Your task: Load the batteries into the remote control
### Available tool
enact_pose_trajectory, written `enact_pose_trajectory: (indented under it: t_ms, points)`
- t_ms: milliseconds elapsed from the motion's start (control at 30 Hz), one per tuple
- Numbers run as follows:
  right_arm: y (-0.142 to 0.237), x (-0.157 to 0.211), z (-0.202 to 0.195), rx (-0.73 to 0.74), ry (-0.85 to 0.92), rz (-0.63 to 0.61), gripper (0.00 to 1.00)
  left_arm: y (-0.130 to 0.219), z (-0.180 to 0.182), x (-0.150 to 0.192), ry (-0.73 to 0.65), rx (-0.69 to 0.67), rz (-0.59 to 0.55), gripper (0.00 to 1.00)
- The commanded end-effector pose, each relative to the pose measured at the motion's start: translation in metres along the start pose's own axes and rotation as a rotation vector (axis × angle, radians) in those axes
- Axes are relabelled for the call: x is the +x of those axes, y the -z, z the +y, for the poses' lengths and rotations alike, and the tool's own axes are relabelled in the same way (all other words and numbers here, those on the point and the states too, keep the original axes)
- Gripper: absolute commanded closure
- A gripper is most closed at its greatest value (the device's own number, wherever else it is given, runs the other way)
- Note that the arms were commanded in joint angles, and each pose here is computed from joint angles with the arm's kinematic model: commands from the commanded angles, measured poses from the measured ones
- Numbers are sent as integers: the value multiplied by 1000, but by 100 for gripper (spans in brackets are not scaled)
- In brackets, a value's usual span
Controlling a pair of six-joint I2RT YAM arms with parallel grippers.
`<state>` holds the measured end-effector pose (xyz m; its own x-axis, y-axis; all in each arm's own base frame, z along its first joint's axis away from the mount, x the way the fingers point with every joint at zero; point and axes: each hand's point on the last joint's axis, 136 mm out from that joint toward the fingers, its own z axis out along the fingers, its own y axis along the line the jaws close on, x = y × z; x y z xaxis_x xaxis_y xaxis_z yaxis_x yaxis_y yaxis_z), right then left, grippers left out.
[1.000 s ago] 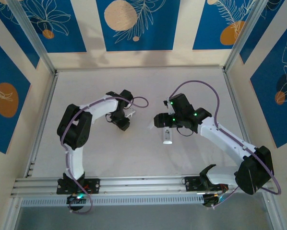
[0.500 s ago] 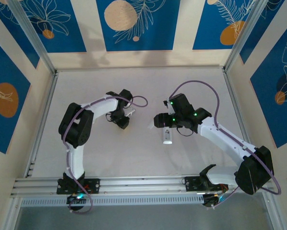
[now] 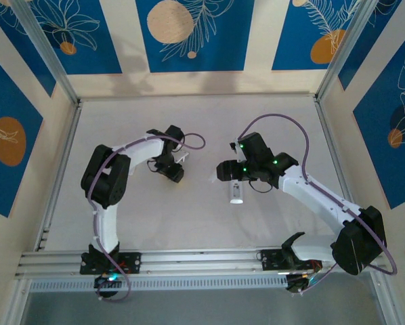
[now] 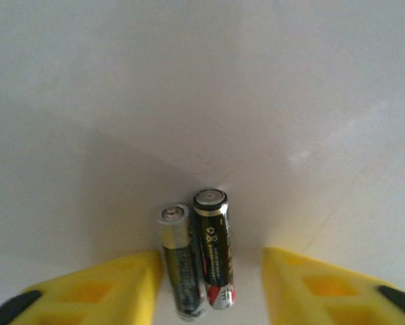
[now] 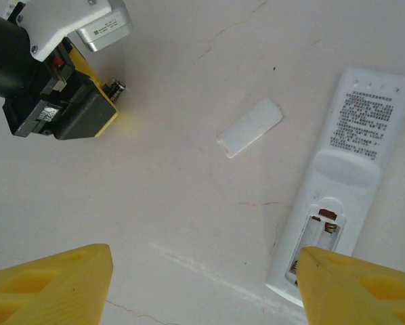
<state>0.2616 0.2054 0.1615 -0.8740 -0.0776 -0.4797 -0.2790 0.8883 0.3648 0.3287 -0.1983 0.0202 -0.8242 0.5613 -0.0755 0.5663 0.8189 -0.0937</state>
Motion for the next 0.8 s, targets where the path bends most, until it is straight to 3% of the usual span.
enact_pose_trajectory:
  t_ms: [0,167,333,767]
  points:
    - [7,-1,8,-20,13,1,27,11,12,-9,41,-27,-77,51]
    - [5,1,6,-11,12,11,27,21,16,-14,78,-17,-125,63]
    - [3,3,5,-7,9,15,27,14,19,-10,91,-17,-105,72]
    - [4,1,8,-11,12,19,27,-3,42,0,139,-100,-50,74]
